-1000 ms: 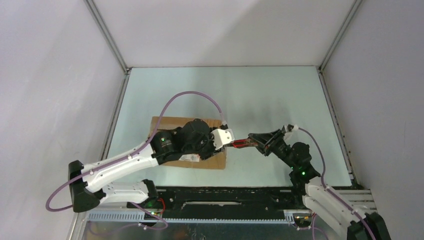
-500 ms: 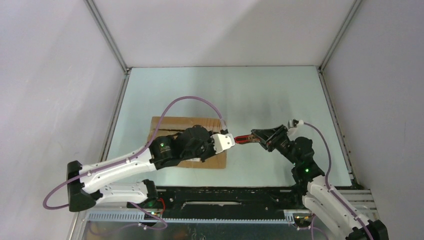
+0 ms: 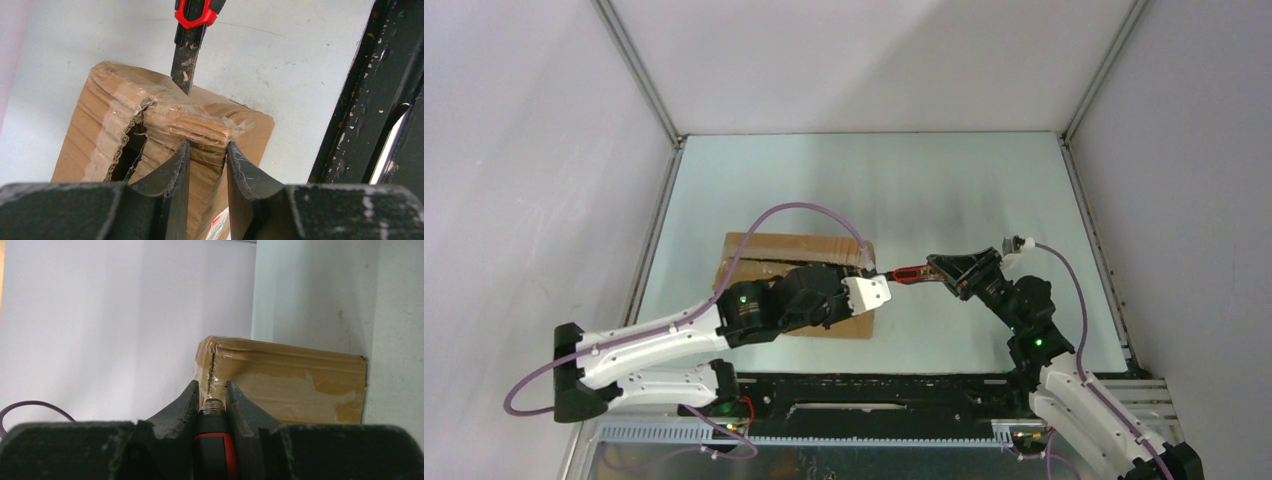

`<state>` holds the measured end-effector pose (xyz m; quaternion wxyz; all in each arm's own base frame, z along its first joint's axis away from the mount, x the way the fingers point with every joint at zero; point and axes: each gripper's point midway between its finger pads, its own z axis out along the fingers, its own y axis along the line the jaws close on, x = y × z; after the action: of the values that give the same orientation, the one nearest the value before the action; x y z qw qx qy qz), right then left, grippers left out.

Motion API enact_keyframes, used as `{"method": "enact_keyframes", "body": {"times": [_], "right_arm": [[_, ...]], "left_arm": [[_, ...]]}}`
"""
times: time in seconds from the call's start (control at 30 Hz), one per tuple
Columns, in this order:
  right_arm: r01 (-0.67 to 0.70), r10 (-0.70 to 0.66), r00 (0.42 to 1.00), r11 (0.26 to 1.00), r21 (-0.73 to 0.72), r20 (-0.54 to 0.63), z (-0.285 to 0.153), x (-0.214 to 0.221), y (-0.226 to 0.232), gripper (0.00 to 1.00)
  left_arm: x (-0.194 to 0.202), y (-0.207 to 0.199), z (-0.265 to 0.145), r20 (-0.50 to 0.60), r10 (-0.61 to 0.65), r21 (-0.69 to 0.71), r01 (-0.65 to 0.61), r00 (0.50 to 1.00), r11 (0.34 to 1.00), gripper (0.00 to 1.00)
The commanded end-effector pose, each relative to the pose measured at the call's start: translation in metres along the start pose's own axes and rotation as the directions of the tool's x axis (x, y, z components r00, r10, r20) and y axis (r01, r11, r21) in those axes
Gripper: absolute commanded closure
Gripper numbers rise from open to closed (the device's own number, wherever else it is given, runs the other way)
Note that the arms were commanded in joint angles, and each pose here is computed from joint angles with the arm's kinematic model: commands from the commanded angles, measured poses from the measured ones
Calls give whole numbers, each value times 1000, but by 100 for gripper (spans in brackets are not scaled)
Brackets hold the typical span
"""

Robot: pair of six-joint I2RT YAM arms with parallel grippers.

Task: Unpack the express box
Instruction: Cut the express box at the center of the board.

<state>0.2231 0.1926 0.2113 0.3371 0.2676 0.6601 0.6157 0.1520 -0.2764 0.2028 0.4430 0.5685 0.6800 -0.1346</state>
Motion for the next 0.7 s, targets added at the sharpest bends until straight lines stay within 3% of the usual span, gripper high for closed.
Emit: {"method": "enact_keyframes", "body": {"times": [0.0,0.4,0.67], "right_arm": [[15,-15,1000,995,-97,8,-2,-2,32,100],[-121,114,991,987,-104,-68,1,20,20,100],[-178,179,984,981,-79,15,0,10,6,100]], "left_arm": [[3,9,-5,10,19,-76,-18,1000,997,100],[-7,16,-8,55,46,-162,-37,997,986,100],[-15,16,-11,90,52,-192,-33,995,981,100]]}}
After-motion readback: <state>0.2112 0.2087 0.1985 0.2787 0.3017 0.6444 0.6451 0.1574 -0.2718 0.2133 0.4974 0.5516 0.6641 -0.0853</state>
